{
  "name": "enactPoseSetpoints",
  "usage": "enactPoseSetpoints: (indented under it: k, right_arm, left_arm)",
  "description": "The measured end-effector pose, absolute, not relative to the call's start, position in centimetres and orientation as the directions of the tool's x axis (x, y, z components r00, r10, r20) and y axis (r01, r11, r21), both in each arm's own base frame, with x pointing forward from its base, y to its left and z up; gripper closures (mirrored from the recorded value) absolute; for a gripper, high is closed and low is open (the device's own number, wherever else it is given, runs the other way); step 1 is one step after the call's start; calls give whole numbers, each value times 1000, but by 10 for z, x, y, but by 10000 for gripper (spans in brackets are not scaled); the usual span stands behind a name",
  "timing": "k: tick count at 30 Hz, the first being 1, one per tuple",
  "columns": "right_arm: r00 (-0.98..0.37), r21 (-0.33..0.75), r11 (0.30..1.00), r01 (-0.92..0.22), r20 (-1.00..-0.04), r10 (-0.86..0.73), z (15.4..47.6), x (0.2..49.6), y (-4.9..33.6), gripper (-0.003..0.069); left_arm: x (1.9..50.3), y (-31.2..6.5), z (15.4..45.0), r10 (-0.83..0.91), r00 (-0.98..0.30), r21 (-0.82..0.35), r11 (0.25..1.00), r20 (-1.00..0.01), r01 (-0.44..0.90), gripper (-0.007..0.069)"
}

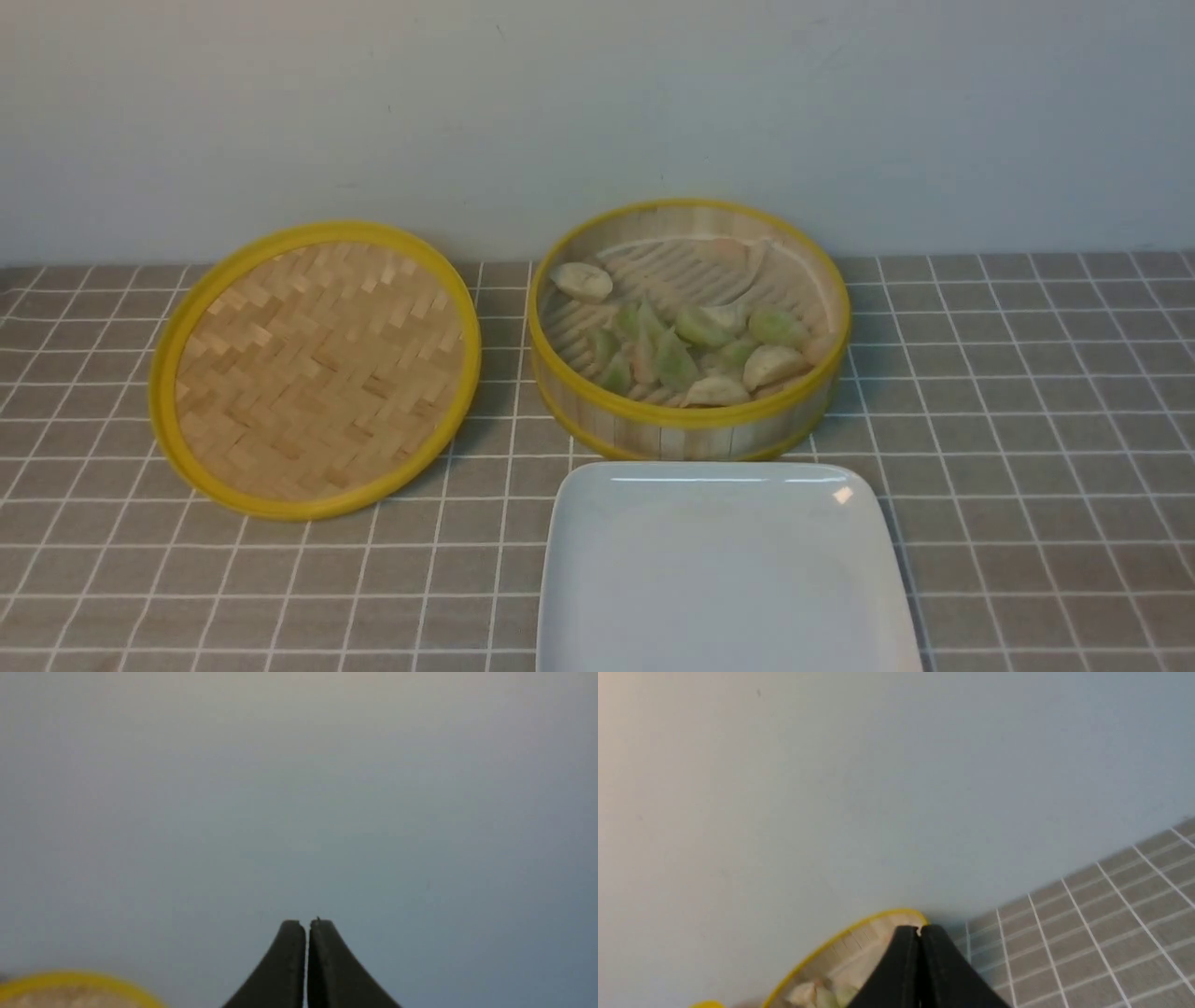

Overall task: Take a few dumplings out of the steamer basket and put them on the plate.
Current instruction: Use the left arm to grab a dumpling from the steamer

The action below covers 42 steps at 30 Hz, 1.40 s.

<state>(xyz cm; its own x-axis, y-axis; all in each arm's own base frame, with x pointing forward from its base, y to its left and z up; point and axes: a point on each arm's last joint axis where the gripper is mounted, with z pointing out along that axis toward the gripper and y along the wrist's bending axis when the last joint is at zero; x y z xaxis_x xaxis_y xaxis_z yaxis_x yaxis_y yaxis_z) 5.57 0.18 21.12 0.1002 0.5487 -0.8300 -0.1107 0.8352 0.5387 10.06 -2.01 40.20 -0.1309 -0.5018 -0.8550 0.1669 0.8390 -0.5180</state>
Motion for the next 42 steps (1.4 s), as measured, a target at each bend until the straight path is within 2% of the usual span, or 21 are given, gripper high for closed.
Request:
enactPoseSetpoints:
  k: [1,3,6,10,12,15,17,20,23,24,25,26,27,30,34,42]
  right_arm:
    - [146,537,833,-132,-821,552,216,55,1,673]
    - [184,529,836,-148,-816,549,219,54,1,673]
    - [230,519,837,-177,-805,547,224,53,0,673]
    - [333,508,834,-217,-764,552,234,49,-2,673]
    - [380,509,825,-246,-732,565,239,47,-3,673]
    - [378,523,813,-255,-720,582,240,47,-3,673]
    - [284,563,794,-228,-742,608,239,49,-1,673]
    - [-33,594,799,-98,-804,593,252,52,6,673]
    - [-279,485,874,-19,-842,461,279,55,10,673]
    - [-319,472,882,-7,-837,445,278,55,11,673]
    - [-409,409,913,-1,-833,373,291,59,13,673]
    - [-548,316,949,-5,-794,262,307,63,15,673]
    - [-611,278,961,-6,-761,217,312,69,15,673]
    - [-723,199,979,-35,-682,112,329,81,18,673]
    - [-760,163,985,-62,-647,59,340,94,19,673]
    - [-762,219,972,-88,-643,76,345,100,25,673]
  left_arm:
    - [120,-26,406,-407,-292,-461,875,-866,146,630]
    - [156,-35,399,-263,-511,-382,913,-819,142,630]
    - [195,-42,384,-136,-676,-335,926,-724,172,630]
    - [245,-55,355,3,-809,-332,911,-588,246,630]
    - [264,-65,343,68,-824,-321,901,-562,293,630]
    - [287,-86,330,144,-827,-313,879,-544,359,630]
    - [298,-100,324,180,-831,-317,865,-526,388,630]
    - [325,-132,311,259,-840,-317,841,-477,439,630]
    - [345,-154,302,305,-842,-301,835,-445,461,630]
    - [348,-157,298,316,-843,-296,834,-436,465,630]
    - [357,-166,294,336,-839,-280,833,-427,477,630]
    - [372,-183,286,378,-826,-242,830,-419,502,630]
    - [379,-190,283,397,-817,-221,828,-418,515,630]
    - [395,-207,278,428,-797,-171,827,-427,536,627]
    - [410,-222,267,467,-771,-115,820,-433,561,597]
    - [441,-232,228,407,-802,-47,880,-437,472,394]
